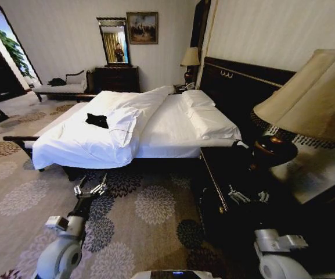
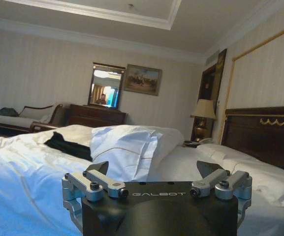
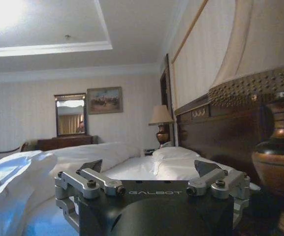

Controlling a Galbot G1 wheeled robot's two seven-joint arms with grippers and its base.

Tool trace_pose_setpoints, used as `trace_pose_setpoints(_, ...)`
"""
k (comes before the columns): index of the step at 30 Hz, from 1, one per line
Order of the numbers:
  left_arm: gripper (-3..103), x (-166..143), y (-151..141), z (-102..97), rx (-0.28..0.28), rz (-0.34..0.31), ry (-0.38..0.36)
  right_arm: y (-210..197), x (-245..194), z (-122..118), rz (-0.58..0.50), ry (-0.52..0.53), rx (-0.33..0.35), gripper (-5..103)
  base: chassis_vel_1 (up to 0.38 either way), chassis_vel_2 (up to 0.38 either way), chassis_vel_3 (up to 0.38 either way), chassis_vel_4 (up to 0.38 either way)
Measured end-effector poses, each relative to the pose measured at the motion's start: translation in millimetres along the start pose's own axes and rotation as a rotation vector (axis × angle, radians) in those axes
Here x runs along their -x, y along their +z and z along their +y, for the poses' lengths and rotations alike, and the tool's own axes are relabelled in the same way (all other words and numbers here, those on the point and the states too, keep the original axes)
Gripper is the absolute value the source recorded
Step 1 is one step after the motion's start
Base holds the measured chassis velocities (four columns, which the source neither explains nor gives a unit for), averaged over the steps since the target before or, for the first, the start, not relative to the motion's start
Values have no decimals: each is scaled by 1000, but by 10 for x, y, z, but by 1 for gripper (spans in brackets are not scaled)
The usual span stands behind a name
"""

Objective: Fold the clothes on the bed.

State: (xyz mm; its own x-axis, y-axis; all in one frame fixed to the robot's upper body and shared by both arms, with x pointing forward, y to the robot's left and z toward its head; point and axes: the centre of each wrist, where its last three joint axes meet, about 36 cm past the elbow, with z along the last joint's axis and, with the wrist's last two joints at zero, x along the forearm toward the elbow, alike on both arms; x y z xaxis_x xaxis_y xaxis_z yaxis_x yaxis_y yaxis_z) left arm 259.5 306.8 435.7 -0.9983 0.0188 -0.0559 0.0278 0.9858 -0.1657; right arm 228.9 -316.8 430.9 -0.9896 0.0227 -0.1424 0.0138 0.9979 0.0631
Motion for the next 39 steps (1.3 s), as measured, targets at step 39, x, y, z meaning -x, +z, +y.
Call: trace_pose_setpoints(39, 100, -50, 374, -15, 56, 87, -115, 275, -191, 152, -37, 72, -93, 100, 0, 0, 0, 0)
